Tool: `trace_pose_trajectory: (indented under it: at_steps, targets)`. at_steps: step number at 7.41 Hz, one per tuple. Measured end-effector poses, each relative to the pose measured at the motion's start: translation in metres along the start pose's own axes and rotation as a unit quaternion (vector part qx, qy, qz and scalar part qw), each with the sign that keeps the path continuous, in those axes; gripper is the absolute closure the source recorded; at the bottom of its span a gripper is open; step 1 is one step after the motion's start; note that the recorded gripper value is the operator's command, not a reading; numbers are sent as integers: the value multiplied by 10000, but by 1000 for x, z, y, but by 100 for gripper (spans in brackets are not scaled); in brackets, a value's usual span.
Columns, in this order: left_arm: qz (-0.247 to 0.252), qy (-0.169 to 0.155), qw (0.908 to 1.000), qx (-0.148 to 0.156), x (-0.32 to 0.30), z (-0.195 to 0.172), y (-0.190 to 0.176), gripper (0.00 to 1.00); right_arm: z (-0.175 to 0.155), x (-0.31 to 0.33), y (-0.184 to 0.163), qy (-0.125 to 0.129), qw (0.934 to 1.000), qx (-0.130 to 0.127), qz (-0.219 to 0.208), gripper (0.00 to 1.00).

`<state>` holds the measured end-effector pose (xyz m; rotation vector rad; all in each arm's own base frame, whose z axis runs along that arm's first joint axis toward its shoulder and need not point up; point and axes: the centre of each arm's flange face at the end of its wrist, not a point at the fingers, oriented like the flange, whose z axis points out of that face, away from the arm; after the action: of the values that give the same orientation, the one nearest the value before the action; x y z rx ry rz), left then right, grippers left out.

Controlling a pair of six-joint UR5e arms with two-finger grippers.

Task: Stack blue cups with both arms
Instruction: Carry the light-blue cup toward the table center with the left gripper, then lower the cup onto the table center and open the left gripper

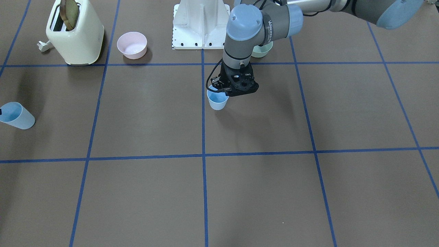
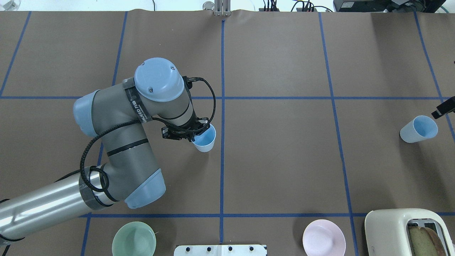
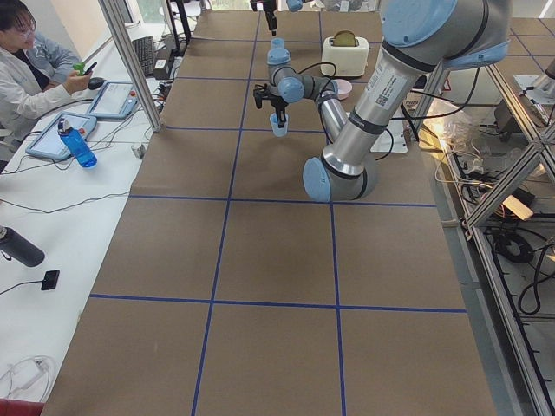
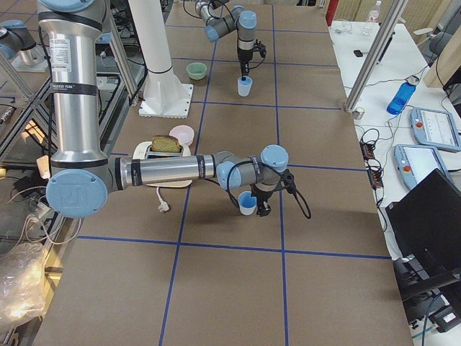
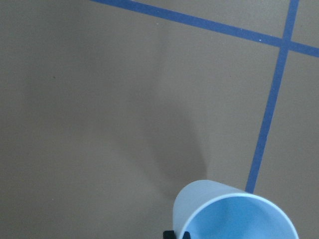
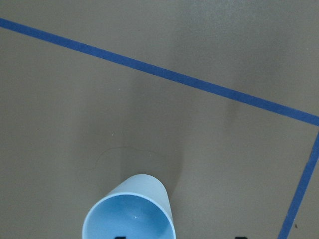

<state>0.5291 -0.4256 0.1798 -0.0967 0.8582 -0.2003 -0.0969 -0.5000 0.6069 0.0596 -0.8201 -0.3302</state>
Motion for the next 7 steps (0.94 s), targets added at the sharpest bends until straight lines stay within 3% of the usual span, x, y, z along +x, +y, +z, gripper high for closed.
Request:
trace_pose_trajectory:
  at_steps: [7]
  targets:
    - [-44, 180, 9997, 139, 42, 31, 2, 100, 17, -8, -10, 128, 9999, 8, -74, 21]
